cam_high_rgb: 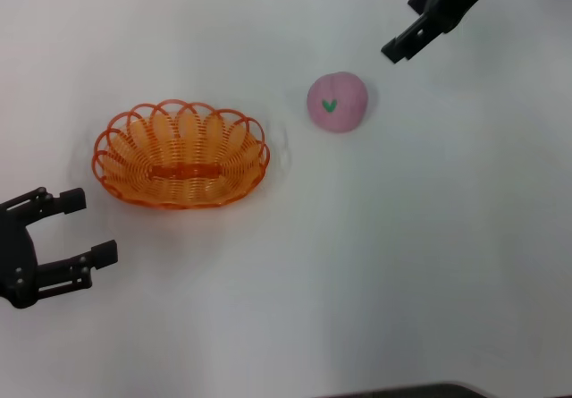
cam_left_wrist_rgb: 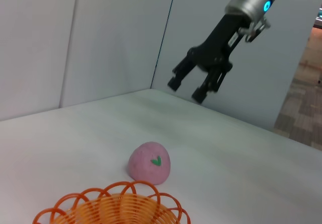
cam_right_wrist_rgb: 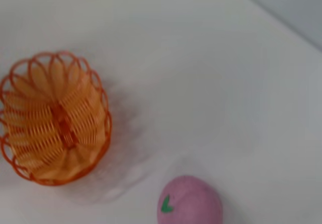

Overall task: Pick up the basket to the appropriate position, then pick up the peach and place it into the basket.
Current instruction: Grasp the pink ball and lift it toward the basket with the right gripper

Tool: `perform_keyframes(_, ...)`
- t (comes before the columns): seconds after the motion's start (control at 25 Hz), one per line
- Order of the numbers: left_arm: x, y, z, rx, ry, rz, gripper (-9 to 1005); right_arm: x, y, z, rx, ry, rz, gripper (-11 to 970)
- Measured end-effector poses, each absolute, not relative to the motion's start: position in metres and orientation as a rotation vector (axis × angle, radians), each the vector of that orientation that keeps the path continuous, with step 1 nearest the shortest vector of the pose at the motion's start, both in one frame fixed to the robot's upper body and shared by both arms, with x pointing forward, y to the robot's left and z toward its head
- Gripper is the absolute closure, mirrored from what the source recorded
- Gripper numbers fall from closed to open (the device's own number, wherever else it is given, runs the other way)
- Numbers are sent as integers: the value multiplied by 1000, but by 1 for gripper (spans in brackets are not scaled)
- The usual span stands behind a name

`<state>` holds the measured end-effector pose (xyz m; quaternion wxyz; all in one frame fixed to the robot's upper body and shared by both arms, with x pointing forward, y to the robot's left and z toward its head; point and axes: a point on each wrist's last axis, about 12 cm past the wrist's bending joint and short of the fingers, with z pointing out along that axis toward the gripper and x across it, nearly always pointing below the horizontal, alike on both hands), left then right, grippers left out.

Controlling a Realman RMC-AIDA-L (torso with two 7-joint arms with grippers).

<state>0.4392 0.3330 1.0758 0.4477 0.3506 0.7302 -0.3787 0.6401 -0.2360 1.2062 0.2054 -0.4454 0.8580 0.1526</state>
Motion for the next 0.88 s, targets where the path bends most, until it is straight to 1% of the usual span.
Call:
perform_keyframes(0.2,439,333,1075,865,1809,-940,149,646,-225,1180,-1254,2437,418,33)
perform_keyframes(0.48,439,331,1073,865,1809,-948,149,647,-208,1146,-1301,2440,362,44)
perform_keyframes(0.88,439,329,1070,852,1811,-965,149,639,-179,1111,-1328,2376,373,60)
